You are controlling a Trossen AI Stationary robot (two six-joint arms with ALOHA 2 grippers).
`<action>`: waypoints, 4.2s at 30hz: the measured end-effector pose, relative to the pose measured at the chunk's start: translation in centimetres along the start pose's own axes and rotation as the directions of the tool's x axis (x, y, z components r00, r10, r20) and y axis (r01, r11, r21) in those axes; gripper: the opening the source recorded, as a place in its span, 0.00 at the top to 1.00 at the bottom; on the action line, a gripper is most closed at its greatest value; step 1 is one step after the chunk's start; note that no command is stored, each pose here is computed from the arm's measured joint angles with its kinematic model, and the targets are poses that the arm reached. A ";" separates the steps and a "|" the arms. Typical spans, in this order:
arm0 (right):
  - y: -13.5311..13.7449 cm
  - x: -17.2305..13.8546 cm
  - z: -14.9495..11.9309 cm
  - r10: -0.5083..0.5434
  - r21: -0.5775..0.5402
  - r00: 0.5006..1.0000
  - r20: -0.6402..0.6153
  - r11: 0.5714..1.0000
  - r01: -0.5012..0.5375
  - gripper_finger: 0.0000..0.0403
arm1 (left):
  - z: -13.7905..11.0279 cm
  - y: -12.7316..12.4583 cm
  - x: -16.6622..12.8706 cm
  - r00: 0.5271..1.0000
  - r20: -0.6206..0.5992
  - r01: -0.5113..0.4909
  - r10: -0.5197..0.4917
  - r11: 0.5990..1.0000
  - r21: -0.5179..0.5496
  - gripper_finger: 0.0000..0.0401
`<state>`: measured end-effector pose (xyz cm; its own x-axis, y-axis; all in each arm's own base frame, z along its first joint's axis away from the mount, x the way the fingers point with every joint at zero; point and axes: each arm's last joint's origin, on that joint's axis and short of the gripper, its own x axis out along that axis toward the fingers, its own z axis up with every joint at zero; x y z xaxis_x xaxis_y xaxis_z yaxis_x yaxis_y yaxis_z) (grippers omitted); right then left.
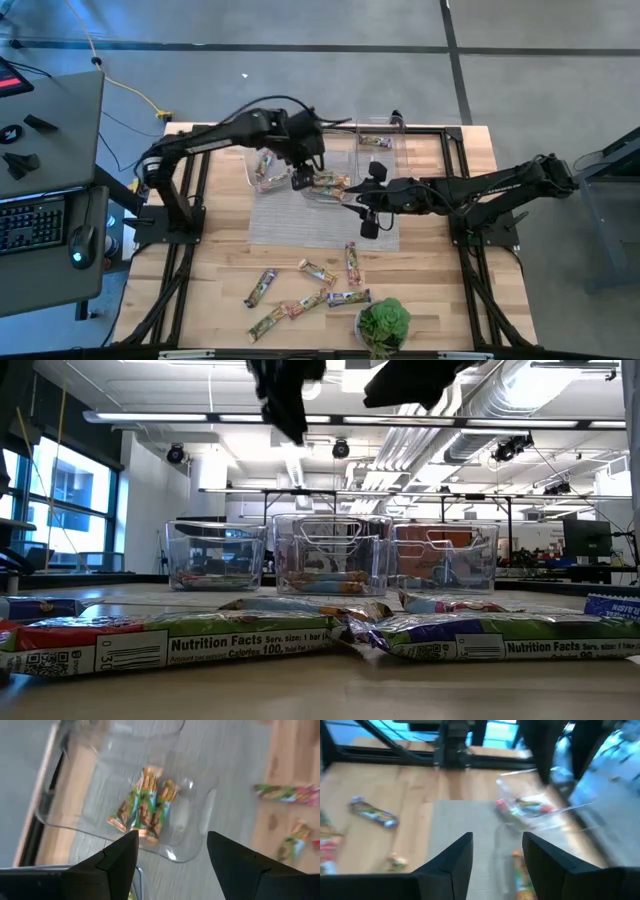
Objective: Pick and place Granola Bars by type
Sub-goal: Put the red granola bar into the left transparent bin
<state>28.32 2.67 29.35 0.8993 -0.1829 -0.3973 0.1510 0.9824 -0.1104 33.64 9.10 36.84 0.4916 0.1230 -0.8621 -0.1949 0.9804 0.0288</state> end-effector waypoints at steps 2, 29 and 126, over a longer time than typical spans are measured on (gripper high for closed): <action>0.3 0.4 -0.5 0.065 0.015 0.997 -0.036 0.998 -0.065 0.61 | -0.1 -0.5 -2.0 0.999 0.032 0.004 -0.004 1.000 0.005 0.43; 3.5 9.0 -11.9 0.262 0.155 0.731 -0.630 0.965 -0.212 0.64 | -6.4 -8.2 -13.0 0.987 0.118 -0.114 0.107 0.992 0.052 0.43; 3.4 10.8 1.4 0.205 -0.213 0.910 -0.360 0.932 -0.294 0.97 | -7.8 -8.0 -13.0 0.980 -0.009 -0.198 0.198 0.978 -0.070 0.43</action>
<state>39.10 4.13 25.93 0.7016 0.0205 -0.7123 -0.2108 0.9608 -0.1800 22.17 -1.58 43.83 0.4357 0.3131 -0.8439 -0.3475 0.9234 0.1633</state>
